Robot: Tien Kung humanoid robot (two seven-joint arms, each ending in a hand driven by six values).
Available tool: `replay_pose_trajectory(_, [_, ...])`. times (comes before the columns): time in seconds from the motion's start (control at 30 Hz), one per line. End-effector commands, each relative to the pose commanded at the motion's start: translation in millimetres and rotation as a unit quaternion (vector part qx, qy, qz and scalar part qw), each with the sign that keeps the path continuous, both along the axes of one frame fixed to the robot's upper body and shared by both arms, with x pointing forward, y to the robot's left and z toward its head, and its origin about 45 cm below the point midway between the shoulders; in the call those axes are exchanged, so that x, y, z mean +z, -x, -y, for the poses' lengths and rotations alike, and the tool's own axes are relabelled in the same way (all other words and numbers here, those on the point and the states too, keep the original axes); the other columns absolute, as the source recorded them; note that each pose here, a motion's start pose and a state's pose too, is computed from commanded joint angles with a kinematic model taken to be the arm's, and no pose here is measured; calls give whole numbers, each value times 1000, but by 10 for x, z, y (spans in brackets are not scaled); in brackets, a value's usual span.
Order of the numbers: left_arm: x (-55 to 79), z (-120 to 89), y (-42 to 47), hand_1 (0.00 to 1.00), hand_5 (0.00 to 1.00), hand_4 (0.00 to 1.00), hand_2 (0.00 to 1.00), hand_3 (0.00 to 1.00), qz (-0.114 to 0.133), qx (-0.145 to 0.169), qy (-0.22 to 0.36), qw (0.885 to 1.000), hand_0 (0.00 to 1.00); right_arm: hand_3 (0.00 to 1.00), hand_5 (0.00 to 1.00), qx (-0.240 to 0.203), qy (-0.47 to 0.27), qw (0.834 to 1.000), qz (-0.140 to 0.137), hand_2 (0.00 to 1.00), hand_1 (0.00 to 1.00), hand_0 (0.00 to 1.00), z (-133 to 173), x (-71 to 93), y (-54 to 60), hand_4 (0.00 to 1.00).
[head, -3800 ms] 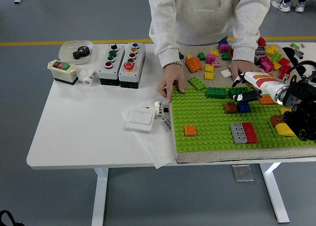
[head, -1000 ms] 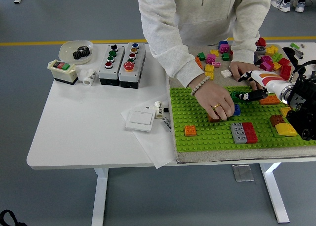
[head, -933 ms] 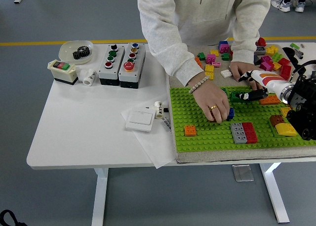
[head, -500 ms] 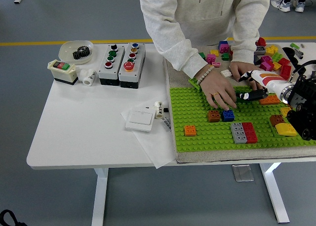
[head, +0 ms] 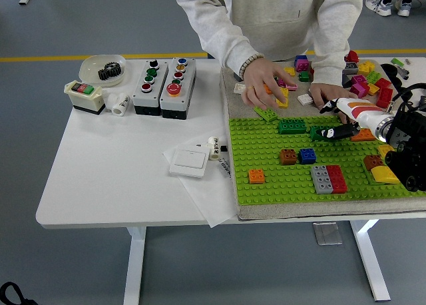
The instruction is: Pick up the brick,pile it on top of brick,press brick,pick up the brick,pile it on top of brick,press brick
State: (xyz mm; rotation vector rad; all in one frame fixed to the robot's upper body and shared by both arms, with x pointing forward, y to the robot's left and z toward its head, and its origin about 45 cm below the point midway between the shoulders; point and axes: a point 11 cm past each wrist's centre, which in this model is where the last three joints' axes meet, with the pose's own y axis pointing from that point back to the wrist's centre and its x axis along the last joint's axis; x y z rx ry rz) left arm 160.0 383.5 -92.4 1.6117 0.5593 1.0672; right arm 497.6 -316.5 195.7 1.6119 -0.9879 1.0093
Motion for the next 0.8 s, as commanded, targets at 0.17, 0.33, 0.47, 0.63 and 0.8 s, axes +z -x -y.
replay_pose_trajectory(0.17, [-9,-7,30,760,596,663,762,597,-3,0,-1,1000,780,734,504,5,-1,1000,3,778,770,798,4,26,-2,814])
replay_pose_trajectory(0.33, [-19,-10,64,759,597,664,760,597,-5,2,-1,1000,780,732,503,18,4,1000,-3,776,767,798,-1,-13,31,814])
replay_pose_trajectory(0.47, [-23,-9,73,758,596,664,760,598,-6,1,-1,1000,777,723,502,26,12,1000,-12,770,764,797,-16,-69,62,814])
replay_pose_trajectory(0.63, [-15,-4,47,759,596,665,760,598,-4,0,-1,1000,777,715,504,15,13,1000,-16,764,759,797,41,-109,82,814])
replay_pose_trajectory(0.8, [-7,2,16,759,596,665,760,598,-1,0,0,1000,777,715,504,3,14,1000,-17,764,759,797,105,-125,93,814])
